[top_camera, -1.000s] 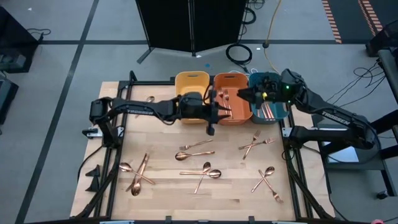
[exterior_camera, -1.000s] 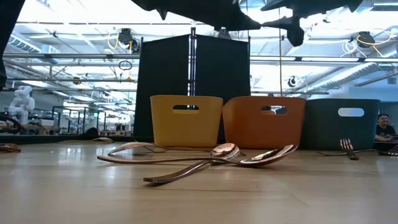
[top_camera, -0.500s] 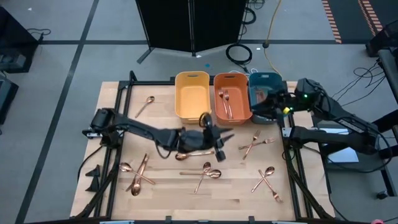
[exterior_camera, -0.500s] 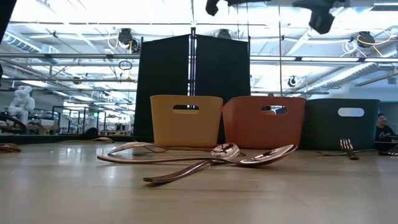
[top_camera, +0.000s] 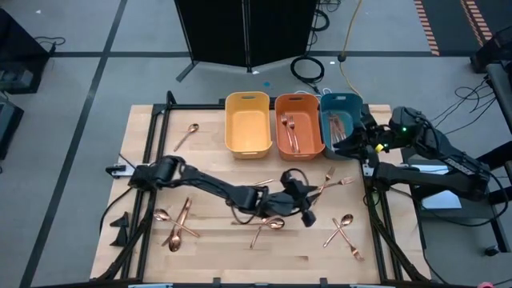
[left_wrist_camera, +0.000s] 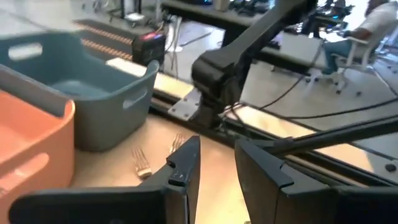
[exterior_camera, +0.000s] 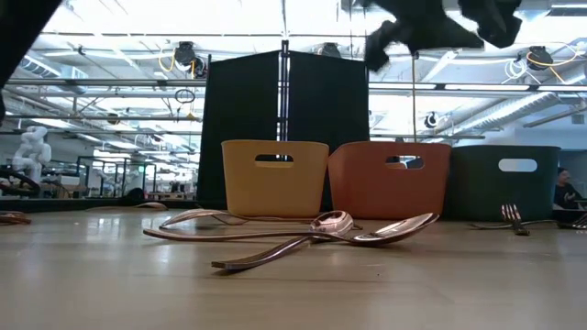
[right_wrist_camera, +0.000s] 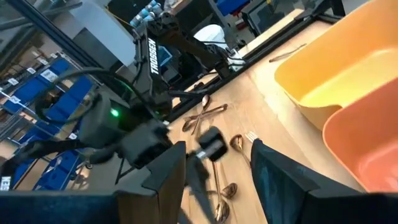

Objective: Sort silverware
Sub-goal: Put the copper fork into the orange bin

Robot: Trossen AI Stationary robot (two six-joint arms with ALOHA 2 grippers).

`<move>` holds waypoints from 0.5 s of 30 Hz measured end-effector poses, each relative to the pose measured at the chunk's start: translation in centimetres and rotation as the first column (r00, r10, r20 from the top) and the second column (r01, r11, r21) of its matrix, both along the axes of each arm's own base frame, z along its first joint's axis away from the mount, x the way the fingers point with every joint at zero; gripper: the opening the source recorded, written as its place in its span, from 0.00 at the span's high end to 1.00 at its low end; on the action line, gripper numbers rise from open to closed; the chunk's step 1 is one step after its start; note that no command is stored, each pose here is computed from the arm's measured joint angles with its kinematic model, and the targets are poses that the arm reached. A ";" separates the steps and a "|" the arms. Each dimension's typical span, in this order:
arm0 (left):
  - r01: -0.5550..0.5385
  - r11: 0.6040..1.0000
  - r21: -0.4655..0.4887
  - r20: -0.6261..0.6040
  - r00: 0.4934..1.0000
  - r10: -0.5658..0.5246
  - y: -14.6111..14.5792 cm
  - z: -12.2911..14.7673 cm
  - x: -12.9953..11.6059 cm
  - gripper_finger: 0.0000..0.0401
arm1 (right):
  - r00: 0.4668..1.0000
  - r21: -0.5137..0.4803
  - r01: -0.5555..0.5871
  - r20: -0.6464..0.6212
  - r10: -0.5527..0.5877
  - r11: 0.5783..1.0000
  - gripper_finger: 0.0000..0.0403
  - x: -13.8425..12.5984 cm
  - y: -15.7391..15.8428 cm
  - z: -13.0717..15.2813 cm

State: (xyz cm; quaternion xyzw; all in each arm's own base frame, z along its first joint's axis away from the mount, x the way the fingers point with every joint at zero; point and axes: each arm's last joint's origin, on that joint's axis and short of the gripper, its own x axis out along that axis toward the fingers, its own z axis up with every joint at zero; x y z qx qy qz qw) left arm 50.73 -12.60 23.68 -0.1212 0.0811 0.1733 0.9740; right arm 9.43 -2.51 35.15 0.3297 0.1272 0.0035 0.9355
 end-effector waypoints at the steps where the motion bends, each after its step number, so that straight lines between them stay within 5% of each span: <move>1: -0.009 1.000 -0.006 -0.006 1.000 0.009 0.2 -0.5 0.6 0.76 | 1.000 0.003 0.000 -0.006 0.000 1.000 0.58 -0.1 0.1 -0.1; 9: -0.083 0.982 -0.169 -0.164 0.985 0.055 3.6 -4.5 3.8 0.76 | 0.997 0.033 0.003 -0.083 0.000 0.999 0.58 -1.1 0.5 -0.9; 15: -0.086 0.974 -0.208 -0.140 0.989 0.057 5.2 -6.6 5.1 0.76 | 0.994 0.037 0.004 -0.109 0.000 0.999 0.58 -1.5 0.6 -1.1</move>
